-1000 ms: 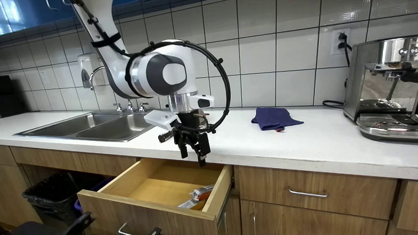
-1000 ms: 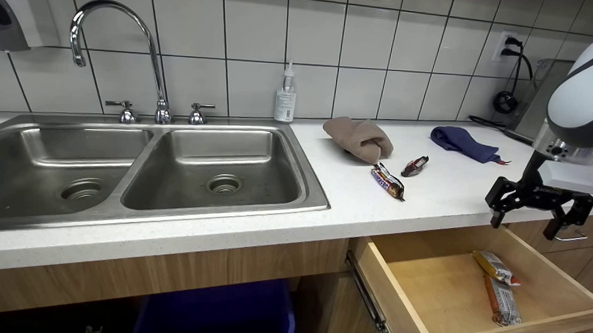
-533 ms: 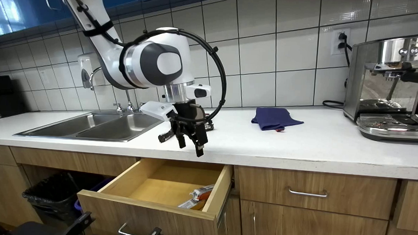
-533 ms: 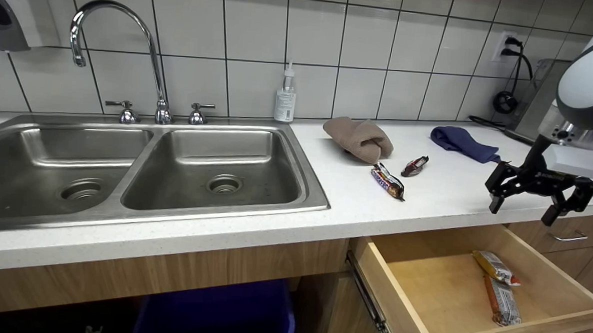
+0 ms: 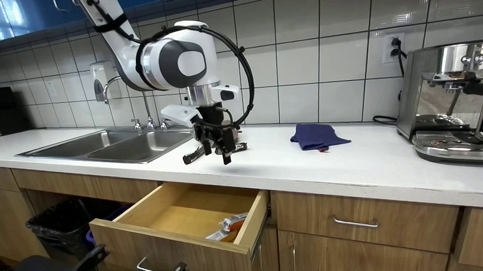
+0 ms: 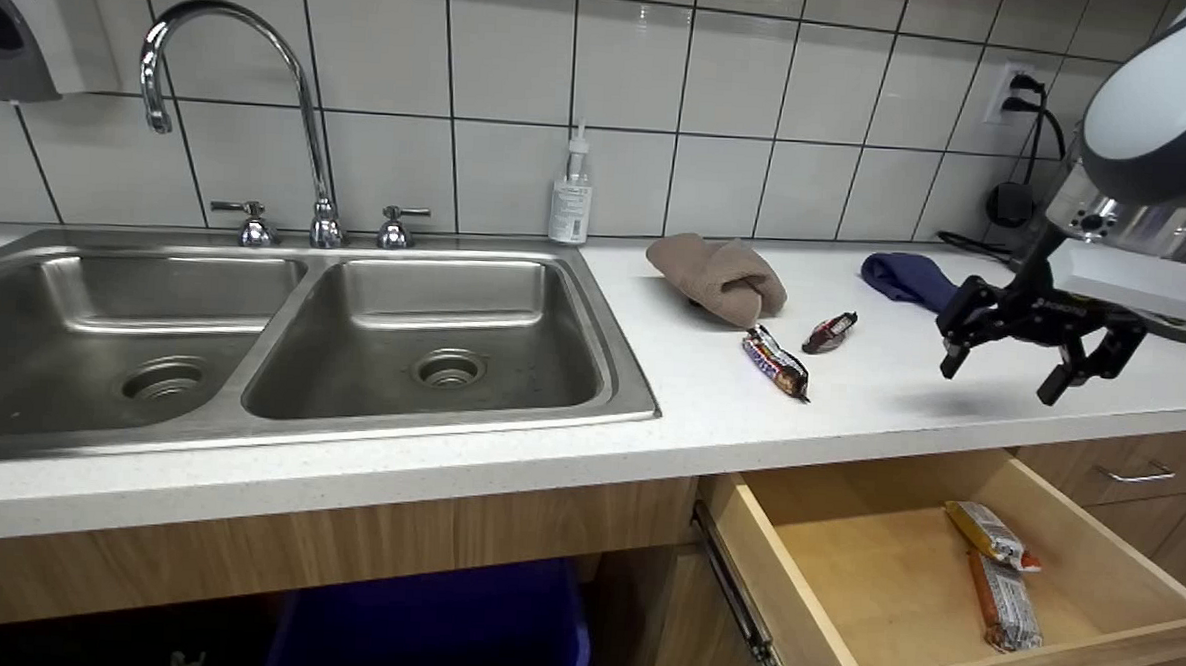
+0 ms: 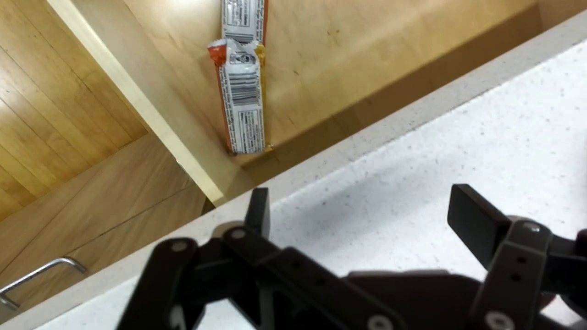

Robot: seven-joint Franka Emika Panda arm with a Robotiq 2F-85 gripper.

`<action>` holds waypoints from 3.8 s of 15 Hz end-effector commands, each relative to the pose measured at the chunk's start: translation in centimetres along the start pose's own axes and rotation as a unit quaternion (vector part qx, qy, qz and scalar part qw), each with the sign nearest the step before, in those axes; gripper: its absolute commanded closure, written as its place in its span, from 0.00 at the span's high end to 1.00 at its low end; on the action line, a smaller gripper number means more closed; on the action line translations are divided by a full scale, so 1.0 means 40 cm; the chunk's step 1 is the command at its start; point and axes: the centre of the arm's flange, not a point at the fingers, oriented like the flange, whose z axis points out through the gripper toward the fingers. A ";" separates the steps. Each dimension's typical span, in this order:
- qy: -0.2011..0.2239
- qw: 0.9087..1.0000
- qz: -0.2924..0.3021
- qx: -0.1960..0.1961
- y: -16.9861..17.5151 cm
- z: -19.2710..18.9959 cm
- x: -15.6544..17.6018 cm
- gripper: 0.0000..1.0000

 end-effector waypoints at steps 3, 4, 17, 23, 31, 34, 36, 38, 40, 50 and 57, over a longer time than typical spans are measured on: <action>0.010 1.000 -0.005 0.024 -0.068 -0.029 0.103 1.00; 0.011 1.000 -0.005 0.026 -0.080 -0.030 0.119 1.00; 0.002 1.000 -0.017 0.022 -0.200 0.044 0.316 1.00; -0.010 1.000 -0.019 0.015 -0.246 0.084 0.379 1.00; -0.026 0.999 -0.023 0.012 -0.291 0.133 0.443 1.00; -0.031 0.999 -0.024 0.010 -0.299 0.149 0.461 1.00; -0.035 0.999 -0.024 0.009 -0.305 0.157 0.473 1.00; -0.036 0.999 -0.024 0.009 -0.311 0.164 0.483 1.00; -0.039 0.999 -0.025 0.007 -0.318 0.170 0.491 1.00; -0.049 0.998 -0.026 0.003 -0.321 0.194 0.508 0.75; -0.048 0.999 -0.025 0.002 -0.307 0.180 0.516 0.27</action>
